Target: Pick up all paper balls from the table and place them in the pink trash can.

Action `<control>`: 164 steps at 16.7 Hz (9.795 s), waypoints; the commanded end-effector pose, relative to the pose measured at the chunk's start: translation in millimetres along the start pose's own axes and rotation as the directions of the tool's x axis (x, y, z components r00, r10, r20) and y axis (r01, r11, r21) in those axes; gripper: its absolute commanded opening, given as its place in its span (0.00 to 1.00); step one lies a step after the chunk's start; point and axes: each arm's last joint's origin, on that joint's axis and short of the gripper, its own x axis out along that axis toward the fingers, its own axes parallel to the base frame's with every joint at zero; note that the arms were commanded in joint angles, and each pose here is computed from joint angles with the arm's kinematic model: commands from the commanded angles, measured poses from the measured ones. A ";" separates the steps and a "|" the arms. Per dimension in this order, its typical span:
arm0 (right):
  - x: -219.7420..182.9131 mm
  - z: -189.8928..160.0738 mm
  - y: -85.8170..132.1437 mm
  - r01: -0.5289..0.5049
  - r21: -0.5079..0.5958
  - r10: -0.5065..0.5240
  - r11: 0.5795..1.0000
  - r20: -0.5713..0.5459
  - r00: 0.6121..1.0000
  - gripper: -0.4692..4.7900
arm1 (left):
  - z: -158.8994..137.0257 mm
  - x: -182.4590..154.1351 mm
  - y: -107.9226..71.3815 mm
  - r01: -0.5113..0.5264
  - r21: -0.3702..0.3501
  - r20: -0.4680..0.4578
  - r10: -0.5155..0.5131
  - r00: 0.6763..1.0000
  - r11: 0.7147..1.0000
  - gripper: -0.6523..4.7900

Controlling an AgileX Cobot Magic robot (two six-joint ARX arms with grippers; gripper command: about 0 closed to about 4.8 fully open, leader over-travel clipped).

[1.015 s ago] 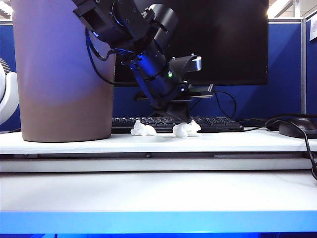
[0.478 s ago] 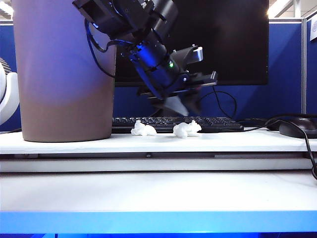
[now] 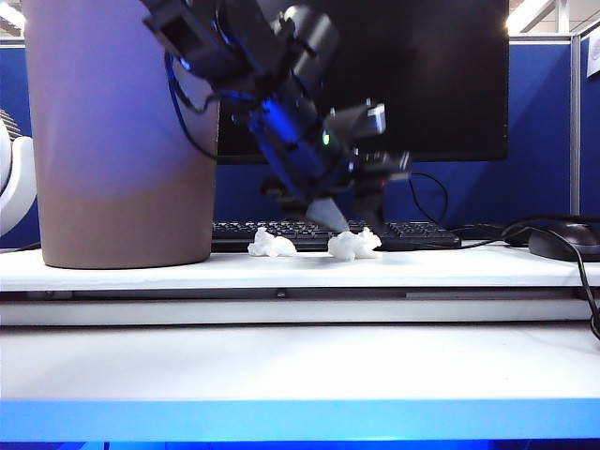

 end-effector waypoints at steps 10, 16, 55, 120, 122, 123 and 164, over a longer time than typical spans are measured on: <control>-6.7 0.3 0.4 0.002 0.002 -0.002 1.000 0.037 0.999 0.91 | -3.0 6.5 0.0 0.015 -0.005 -0.033 -0.015 0.999 1.000 0.11; -6.7 0.5 0.4 0.003 0.000 -0.003 1.000 0.038 0.999 0.90 | 104.0 -73.5 -6.5 0.090 0.017 0.224 -0.092 0.970 0.996 0.11; 430.5 -34.6 42.9 -0.513 0.019 0.509 0.858 -0.162 0.845 0.76 | 119.9 -294.0 98.0 0.161 -0.073 -0.121 -0.169 0.978 0.984 0.45; 21.8 -175.3 47.0 -0.255 0.026 0.177 0.966 0.655 0.735 0.08 | -146.2 -465.4 4.3 0.013 -0.175 0.741 0.122 0.661 0.985 0.11; 64.3 -190.2 59.6 -0.187 -0.047 0.170 0.981 0.675 0.718 0.08 | -149.7 -419.7 18.0 0.069 -0.211 0.749 0.116 0.652 0.975 0.11; 78.4 -196.4 63.6 -0.157 -0.076 0.167 0.985 0.674 0.719 0.08 | -154.5 -404.5 22.1 0.087 -0.246 0.731 0.126 0.671 0.965 0.11; 116.6 -231.8 73.6 -0.153 -0.132 0.199 0.979 0.503 0.841 0.08 | -234.4 -296.4 76.5 -0.429 -0.322 0.539 0.536 0.649 0.844 0.11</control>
